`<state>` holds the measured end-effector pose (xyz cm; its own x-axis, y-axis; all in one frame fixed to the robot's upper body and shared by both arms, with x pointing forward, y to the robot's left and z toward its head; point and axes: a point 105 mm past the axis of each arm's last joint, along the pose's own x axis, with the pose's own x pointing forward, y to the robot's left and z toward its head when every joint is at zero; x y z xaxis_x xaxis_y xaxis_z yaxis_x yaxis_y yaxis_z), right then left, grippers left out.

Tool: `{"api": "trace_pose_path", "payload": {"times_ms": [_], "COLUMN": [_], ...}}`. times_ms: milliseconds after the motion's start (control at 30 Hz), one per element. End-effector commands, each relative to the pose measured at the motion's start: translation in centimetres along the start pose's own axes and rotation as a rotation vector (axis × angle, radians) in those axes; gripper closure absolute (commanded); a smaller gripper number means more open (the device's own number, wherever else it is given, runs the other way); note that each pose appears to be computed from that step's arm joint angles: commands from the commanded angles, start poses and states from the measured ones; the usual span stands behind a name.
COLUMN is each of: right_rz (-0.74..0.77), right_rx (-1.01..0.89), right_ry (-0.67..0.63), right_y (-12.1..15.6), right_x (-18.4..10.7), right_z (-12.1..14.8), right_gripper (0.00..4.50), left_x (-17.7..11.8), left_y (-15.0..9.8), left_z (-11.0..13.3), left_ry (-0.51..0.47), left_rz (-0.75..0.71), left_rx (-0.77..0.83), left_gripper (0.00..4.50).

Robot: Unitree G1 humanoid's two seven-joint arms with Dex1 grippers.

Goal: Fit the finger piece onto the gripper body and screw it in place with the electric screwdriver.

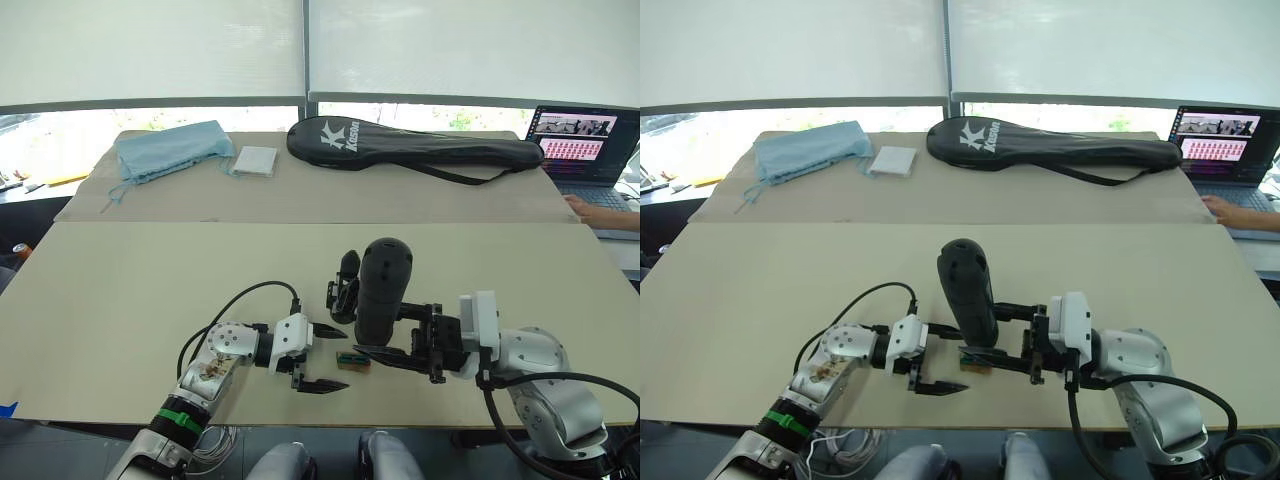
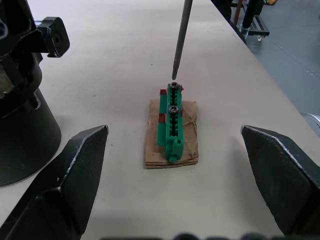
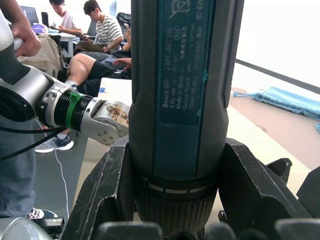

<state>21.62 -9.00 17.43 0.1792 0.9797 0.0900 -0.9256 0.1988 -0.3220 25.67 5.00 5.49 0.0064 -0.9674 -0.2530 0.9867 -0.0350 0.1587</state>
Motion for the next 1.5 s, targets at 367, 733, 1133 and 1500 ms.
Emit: {"api": "trace_pose_path", "payload": {"times_ms": [367,733,1133,1500], "right_rz": [0.016,0.019,0.024,0.026], "right_rx": [-0.055,-0.052,-0.054,-0.048], "right_ry": [-0.05,-0.044,-0.045,-0.043], "right_y": [0.36,0.49,0.52,0.43], "right_x": [0.26,0.21,0.2,0.23], "right_z": [1.14,0.95,0.92,0.71], "right_gripper": [2.59,2.59,2.59,2.59], "left_x": [0.49,0.52,0.56,0.61], "left_y": [-1.51,-1.57,-1.46,-1.43], "left_z": [-1.98,-1.97,-1.73,-1.53], "left_ry": [0.048,0.048,0.045,0.044], "left_rz": [-0.043,-0.044,-0.041,-0.042], "left_rx": [-0.091,-0.091,-0.094,-0.095], "left_gripper": [0.0,0.0,0.0,0.0]}}
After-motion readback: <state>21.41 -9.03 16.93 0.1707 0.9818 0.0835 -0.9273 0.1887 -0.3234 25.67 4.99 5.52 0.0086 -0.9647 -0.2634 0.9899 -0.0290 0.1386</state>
